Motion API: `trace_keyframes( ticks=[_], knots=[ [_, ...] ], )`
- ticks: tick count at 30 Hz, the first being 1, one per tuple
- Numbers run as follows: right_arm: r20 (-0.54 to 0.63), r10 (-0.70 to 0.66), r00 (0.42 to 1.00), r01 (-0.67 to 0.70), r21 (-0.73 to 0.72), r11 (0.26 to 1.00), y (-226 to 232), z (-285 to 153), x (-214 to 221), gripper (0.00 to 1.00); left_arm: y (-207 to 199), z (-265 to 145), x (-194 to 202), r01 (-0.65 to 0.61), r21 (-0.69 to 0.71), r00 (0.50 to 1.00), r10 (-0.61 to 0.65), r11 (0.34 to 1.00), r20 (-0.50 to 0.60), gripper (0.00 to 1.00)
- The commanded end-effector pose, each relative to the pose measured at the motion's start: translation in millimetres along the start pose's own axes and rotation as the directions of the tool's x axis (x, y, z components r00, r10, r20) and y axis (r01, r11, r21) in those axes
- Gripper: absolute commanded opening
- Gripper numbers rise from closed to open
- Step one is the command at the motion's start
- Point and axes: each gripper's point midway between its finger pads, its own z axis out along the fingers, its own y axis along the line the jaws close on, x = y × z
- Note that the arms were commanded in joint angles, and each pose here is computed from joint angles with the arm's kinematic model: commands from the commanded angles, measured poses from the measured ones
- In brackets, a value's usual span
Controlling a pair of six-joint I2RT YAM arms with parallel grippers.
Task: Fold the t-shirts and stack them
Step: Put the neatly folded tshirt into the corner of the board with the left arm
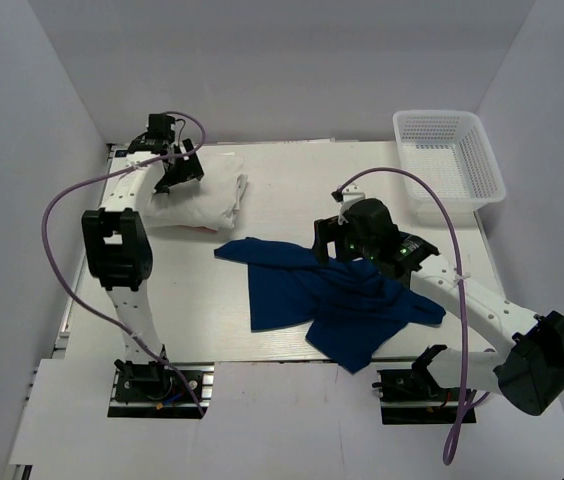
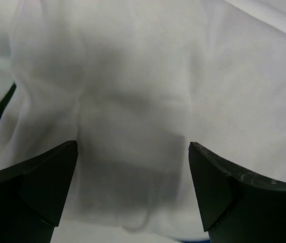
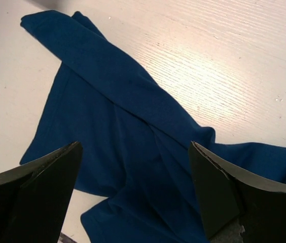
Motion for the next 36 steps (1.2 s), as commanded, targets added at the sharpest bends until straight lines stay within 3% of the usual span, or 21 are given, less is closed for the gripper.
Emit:
trace_keyframes(
  ticks=[1, 2, 8, 14, 25, 33, 36],
  knots=[
    [0.041, -0.022, 0.999, 0.02, 0.044, 0.999, -10, -7, -10, 0.9, 23, 8, -7, -0.044, -0.133, 0.999, 0.041, 0.99, -0.028, 1.0],
    [0.041, -0.033, 0.999, 0.031, 0.051, 0.998, -12, -6, -10, 0.9, 28, 22, 7, -0.056, -0.159, 0.996, 0.045, 0.986, -0.076, 1.0],
    [0.029, -0.044, 0.999, 0.042, 0.08, 0.996, -18, 3, -13, 0.9, 59, 46, 16, -0.074, -0.276, 0.994, 0.048, 0.958, -0.101, 1.0],
    [0.003, -0.052, 0.999, 0.051, 0.097, 0.994, -23, 12, -17, 0.9, 90, 70, -4, -0.021, -0.313, 0.996, -0.006, 0.95, -0.085, 1.0],
    [-0.008, -0.07, 0.997, 0.071, 0.121, 0.99, -33, 31, -36, 0.9, 152, 104, -71, 0.088, -0.304, 0.996, -0.075, 0.949, 0.054, 1.0],
    [-0.049, -0.062, 0.997, 0.067, 0.106, 0.992, -35, 60, -50, 0.9, 174, 117, -103, 0.259, -0.329, 0.957, -0.196, 0.908, 0.212, 1.0],
    [-0.059, -0.055, 0.997, 0.061, 0.107, 0.992, -37, 67, -56, 0.9, 172, 126, -115, 0.282, -0.275, 0.943, -0.213, 0.919, 0.255, 1.0]
  ],
)
